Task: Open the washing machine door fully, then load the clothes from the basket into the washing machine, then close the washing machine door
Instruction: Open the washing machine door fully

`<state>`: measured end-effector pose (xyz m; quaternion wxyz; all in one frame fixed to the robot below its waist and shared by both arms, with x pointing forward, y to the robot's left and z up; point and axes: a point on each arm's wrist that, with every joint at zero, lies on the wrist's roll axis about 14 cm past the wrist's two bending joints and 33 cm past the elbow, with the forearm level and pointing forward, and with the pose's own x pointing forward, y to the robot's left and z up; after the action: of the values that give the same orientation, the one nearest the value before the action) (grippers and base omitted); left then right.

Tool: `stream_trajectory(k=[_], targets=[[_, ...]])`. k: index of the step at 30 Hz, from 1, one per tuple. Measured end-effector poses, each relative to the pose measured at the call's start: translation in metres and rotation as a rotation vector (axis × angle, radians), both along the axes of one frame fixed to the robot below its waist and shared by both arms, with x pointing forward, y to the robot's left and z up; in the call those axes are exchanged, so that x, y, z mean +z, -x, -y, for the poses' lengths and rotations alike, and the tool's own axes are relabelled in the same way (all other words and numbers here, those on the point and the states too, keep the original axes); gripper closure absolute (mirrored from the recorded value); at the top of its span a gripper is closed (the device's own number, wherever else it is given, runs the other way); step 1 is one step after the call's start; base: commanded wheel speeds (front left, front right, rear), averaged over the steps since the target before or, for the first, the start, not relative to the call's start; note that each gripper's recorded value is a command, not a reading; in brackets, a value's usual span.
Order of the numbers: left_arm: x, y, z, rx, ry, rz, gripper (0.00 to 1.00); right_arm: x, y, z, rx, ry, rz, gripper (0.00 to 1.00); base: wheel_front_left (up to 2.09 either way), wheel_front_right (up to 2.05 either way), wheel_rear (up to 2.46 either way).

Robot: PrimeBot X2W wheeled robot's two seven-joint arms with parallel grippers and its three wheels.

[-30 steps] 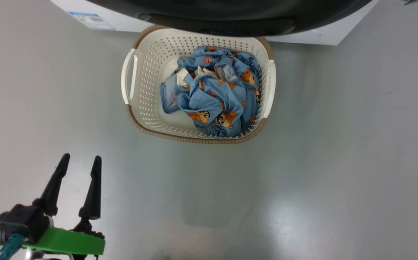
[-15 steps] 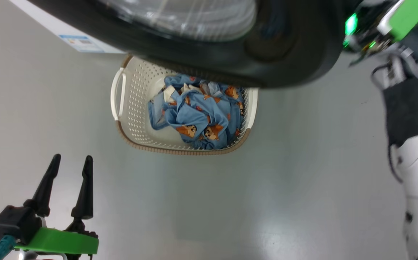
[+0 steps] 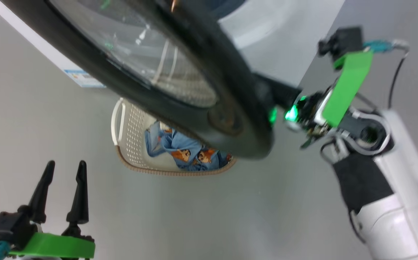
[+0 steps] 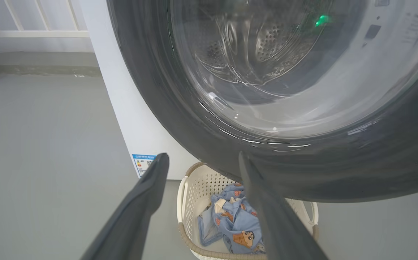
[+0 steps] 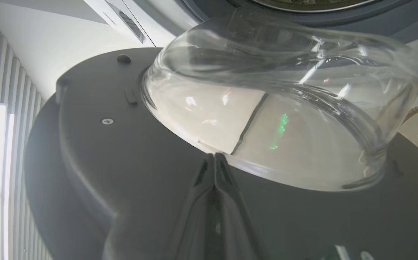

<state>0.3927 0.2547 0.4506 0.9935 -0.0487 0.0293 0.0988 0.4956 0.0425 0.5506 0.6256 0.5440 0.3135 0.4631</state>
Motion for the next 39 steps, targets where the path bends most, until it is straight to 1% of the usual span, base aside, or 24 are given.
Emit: stream_trajectory(k=[4, 11, 19, 27, 39], targets=[[0.006, 0.009, 0.0, 0.01, 0.009, 0.013, 0.0, 0.006, 0.021, -0.007, 0.016, -0.004, 0.004, 1.0, 0.0, 0.0, 0.0], [0.022, 0.017, -0.004, 0.031, 0.021, 0.058, 0.0, 0.008, 0.04, -0.011, 0.002, 0.002, 0.0, 1.0, 0.0, 0.0, 0.0], [0.032, 0.035, -0.007, 0.052, 0.029, 0.085, 0.0, 0.009, 0.079, -0.034, 0.058, 0.009, -0.009, 1.0, 0.0, 0.0, 0.0], [0.044, 0.044, -0.011, 0.066, 0.028, 0.118, 0.0, 0.018, 0.104, -0.06, 0.105, -0.016, -0.015, 1.0, 0.0, 0.0, 0.0], [0.053, 0.061, -0.015, 0.084, 0.034, 0.147, 0.0, 0.012, 0.145, -0.088, 0.162, -0.016, -0.068, 1.0, 0.0, 0.0, 0.0]])
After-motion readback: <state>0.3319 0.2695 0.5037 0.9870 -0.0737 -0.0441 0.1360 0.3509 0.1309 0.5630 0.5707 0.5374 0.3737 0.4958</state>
